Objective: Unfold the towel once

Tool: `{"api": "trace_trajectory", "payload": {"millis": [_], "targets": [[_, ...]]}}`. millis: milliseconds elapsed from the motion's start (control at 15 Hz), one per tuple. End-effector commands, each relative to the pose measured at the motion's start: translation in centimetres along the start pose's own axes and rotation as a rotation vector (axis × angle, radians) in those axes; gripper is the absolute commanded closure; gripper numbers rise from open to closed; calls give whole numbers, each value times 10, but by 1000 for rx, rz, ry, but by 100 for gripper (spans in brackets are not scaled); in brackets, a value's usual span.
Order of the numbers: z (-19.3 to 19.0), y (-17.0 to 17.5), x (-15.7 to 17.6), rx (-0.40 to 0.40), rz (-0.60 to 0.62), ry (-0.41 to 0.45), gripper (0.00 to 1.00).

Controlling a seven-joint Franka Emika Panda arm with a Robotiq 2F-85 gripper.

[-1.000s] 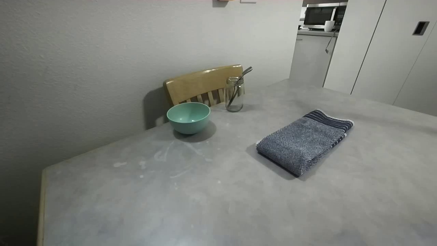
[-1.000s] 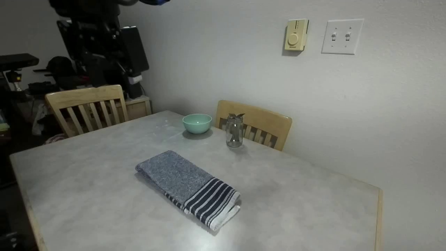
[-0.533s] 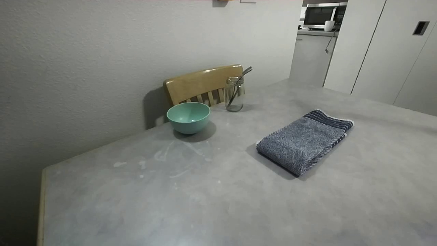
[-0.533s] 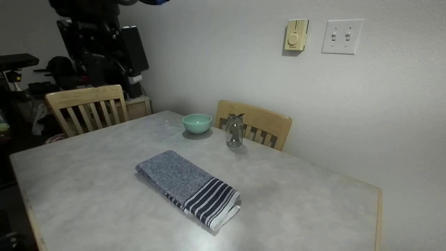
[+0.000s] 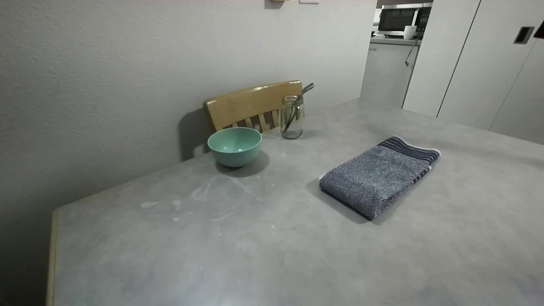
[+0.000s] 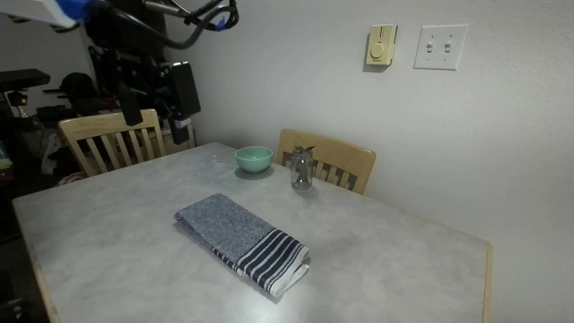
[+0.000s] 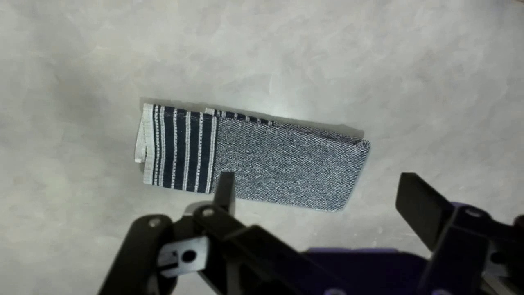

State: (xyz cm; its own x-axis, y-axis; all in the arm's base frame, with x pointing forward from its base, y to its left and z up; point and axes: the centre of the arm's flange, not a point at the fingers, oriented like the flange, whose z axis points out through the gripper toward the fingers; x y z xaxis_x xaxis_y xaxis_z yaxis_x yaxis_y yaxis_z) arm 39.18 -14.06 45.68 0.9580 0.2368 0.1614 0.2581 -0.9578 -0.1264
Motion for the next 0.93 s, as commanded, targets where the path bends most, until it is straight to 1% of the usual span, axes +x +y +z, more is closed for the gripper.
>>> {"api": "trace_trajectory", "payload": {"millis": [0,267,467,600,667,867], "targets": [[32,26,19,71,-9,-34,0],[62,28,24,127,-13,-70,0],[81,29,24,163,-50,-99,0],[90,33,19,212,-86,-111,0],[83,20,16,169,-54,-100,0],[90,23,14,190,-74,-110,0]]}}
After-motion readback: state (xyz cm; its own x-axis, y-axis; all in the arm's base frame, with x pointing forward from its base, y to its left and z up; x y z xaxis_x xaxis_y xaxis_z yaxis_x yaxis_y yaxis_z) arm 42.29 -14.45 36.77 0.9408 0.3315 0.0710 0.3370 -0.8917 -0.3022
